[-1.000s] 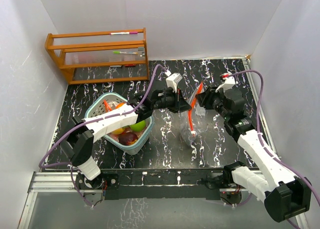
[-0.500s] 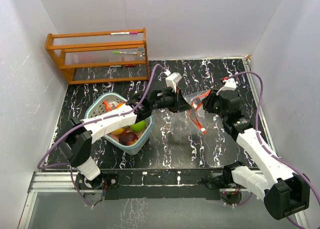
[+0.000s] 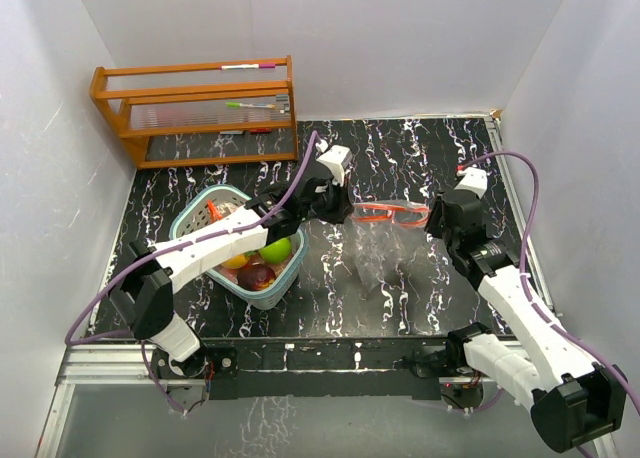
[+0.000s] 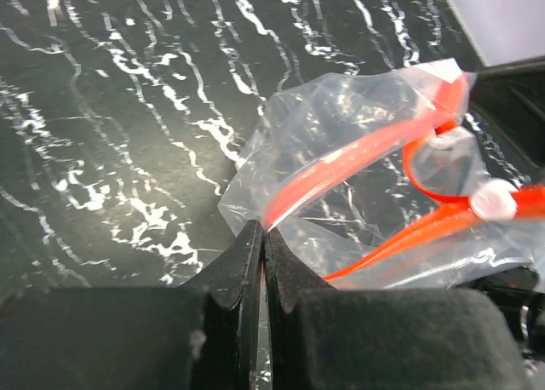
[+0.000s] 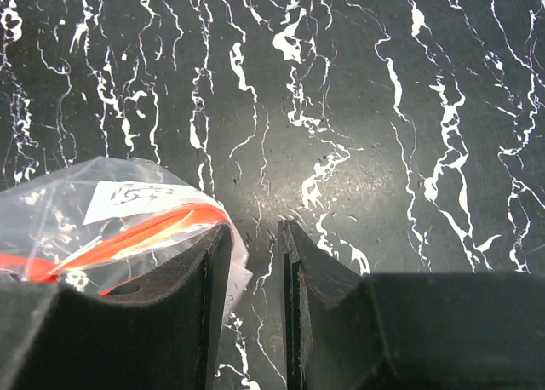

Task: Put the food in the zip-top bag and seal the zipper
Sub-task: Open the zipper of the food storage bag at the center of the board.

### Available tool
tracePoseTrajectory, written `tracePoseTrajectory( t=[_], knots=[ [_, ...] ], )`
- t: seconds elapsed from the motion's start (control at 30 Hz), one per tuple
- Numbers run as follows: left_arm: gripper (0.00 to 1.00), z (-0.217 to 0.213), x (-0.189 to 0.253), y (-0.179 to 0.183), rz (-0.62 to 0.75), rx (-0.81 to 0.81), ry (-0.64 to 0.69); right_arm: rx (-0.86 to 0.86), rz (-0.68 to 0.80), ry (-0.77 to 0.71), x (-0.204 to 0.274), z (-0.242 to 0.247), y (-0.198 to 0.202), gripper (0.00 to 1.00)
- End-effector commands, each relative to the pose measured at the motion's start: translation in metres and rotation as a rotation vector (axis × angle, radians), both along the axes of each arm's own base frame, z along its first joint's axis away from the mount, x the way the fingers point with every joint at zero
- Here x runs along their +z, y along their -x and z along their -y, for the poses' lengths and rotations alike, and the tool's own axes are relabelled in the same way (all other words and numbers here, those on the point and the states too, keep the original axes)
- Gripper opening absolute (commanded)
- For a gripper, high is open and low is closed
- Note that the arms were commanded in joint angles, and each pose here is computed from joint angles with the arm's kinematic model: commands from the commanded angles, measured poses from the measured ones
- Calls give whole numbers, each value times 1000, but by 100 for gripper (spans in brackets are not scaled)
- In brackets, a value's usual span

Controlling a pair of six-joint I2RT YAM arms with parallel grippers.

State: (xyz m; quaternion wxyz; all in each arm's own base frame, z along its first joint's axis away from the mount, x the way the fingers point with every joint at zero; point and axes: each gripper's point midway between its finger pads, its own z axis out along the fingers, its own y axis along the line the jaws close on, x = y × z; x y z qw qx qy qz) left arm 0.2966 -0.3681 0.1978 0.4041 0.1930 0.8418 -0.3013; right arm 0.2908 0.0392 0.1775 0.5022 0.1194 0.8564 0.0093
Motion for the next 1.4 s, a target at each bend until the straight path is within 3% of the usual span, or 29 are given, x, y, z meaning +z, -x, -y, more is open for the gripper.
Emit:
tracePoseTrajectory(
  t=[0.0,0.13,0.33,0.47,0.63,0.93,1.37],
  knots=[
    [0,-34,16,-16,81,130,-116,-80,19,44,9,18,4,30],
    [0,-36,16,-17,81,141,-117,-32,41,21,17,10,3,32],
    [0,-8,33,-5,93,21,38,426,268,-212,84,-77,3,48],
    [0,0,40,-6,101,-3,61,546,321,-295,118,-100,9,53],
    [0,1,48,-8,117,-10,50,560,288,-314,120,-106,7,56],
    [0,21,85,21,109,-142,278,572,247,-424,102,-123,-8,56],
    [0,35,71,34,29,-203,353,555,284,-466,108,-126,-14,57]
  ],
)
